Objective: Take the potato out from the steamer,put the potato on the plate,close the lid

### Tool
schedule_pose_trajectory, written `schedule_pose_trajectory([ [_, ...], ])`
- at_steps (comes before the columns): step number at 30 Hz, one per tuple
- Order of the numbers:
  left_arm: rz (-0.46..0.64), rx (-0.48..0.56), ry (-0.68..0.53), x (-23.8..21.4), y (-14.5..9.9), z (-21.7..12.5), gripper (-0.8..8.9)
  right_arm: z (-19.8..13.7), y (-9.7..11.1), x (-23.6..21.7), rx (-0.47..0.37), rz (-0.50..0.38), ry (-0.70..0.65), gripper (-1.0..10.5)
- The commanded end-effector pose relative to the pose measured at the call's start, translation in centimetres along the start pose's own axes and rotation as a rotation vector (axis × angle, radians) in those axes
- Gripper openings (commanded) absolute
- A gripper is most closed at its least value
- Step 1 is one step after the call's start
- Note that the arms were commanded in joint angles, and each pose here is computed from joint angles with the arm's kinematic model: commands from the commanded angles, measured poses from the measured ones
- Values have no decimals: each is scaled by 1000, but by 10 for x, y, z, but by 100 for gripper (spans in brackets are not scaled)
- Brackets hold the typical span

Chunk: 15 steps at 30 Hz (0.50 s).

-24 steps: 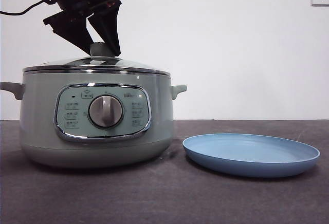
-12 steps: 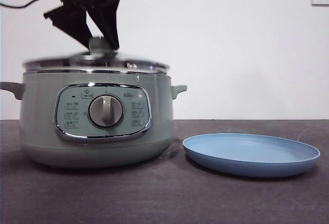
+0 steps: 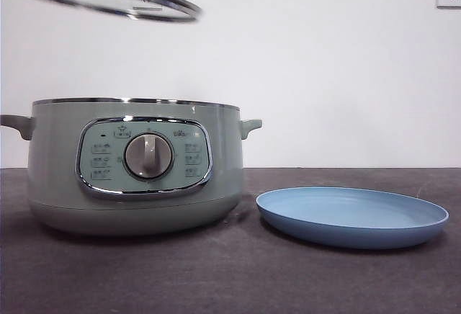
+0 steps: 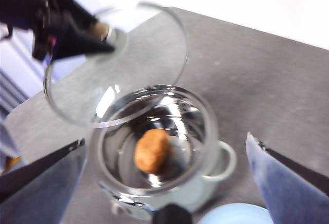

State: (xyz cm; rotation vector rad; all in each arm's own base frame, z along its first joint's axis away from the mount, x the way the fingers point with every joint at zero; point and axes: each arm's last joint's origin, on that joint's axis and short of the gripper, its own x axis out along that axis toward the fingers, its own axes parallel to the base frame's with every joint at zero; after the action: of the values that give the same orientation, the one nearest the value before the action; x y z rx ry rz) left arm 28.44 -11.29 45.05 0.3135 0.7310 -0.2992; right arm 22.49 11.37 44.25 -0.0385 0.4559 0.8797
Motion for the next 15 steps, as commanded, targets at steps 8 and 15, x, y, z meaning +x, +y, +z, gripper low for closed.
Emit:
schedule_pose_trajectory([
  [8, 414, -40, 1, -83, 34, -7, -8, 1, 31, 94, -23, 48, 149, 686],
  [15, 501, -95, -82, -129, 41, -23, -8, 10, 43, 169, -47, 32, 291, 685],
])
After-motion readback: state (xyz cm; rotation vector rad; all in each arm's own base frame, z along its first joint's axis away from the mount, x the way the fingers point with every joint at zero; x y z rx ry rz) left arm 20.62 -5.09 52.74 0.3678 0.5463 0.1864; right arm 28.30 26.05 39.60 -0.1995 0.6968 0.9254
